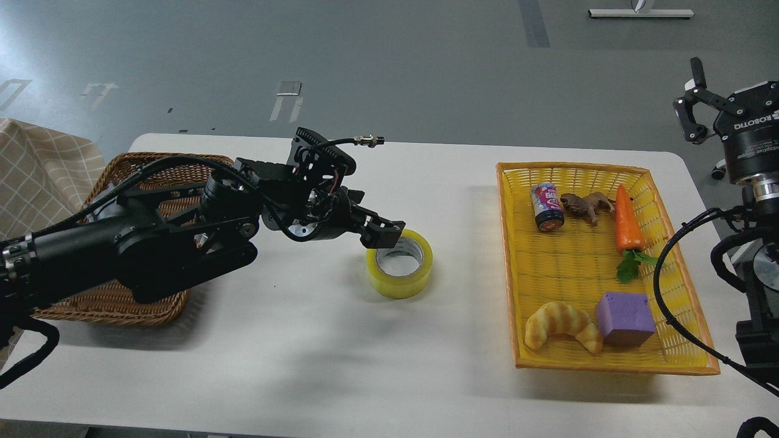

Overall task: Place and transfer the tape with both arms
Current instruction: 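Reach the left gripper toward the tape roll on the table, then grip the tape roll through its hole with the left gripper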

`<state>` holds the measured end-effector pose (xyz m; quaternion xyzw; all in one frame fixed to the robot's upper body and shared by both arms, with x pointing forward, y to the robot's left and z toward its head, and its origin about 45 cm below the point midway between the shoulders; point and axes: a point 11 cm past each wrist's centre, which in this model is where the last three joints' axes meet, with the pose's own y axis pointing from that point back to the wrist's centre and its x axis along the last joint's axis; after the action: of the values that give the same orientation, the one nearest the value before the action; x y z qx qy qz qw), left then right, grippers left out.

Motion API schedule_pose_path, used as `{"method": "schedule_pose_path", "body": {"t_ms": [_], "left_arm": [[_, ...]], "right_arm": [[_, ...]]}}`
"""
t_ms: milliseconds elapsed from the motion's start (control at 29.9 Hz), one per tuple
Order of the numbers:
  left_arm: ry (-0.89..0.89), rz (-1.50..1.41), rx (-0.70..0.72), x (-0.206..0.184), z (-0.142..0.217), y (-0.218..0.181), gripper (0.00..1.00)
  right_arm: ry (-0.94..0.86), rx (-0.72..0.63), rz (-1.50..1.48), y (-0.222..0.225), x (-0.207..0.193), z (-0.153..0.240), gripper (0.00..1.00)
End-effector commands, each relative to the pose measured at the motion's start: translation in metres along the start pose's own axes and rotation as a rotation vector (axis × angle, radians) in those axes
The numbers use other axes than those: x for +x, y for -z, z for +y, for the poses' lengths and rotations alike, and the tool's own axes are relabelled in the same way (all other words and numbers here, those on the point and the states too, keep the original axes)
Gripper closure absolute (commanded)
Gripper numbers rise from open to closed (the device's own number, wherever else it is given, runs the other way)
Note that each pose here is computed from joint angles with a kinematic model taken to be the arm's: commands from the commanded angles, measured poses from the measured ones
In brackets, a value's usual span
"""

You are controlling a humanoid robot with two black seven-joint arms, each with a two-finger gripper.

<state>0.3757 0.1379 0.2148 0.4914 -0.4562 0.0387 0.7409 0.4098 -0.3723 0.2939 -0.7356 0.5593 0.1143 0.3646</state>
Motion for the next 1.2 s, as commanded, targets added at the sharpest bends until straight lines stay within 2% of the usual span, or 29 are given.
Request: {"method": "schedule_pose_path", "body": {"t_ms": [0, 134, 401, 903, 1003, 1103, 1137, 1170], "left_arm": [[0.006, 0.008, 0.001, 0.0, -0.007, -0.002, 0.02], [0.013, 0.018, -0.006, -0.002, -0.015, -0.008, 0.03], [0.074, 0.004, 0.005, -0.02, -0.029, -0.011, 0.12], [0.109, 0.032, 0.039, -0.03, -0.048, -0.006, 0.14], [0.133, 0.017, 0.041, -0.037, -0.049, -0.007, 0.23], [0.138, 0.013, 0.041, -0.039, -0.05, -0.008, 0.47], [0.137, 0.013, 0.048, -0.039, -0.05, -0.006, 0.63], [0.137, 0.013, 0.049, -0.039, -0.05, -0.006, 0.75]], "right_arm": [[-0.004, -0.003, 0.0, -0.001, 0.001, 0.002, 0.0], [-0.008, -0.006, 0.0, -0.002, 0.003, 0.003, 0.0], [-0.011, -0.006, 0.0, -0.002, 0.003, 0.004, 0.0], [-0.02, -0.01, -0.001, -0.003, 0.006, 0.008, 0.0], [-0.023, -0.012, -0.001, -0.004, 0.007, 0.01, 0.0], [-0.026, -0.008, -0.001, -0.003, 0.008, 0.01, 0.0], [-0.026, -0.008, -0.001, -0.003, 0.008, 0.01, 0.0], [-0.026, -0.008, -0.001, -0.003, 0.008, 0.01, 0.0]]}}
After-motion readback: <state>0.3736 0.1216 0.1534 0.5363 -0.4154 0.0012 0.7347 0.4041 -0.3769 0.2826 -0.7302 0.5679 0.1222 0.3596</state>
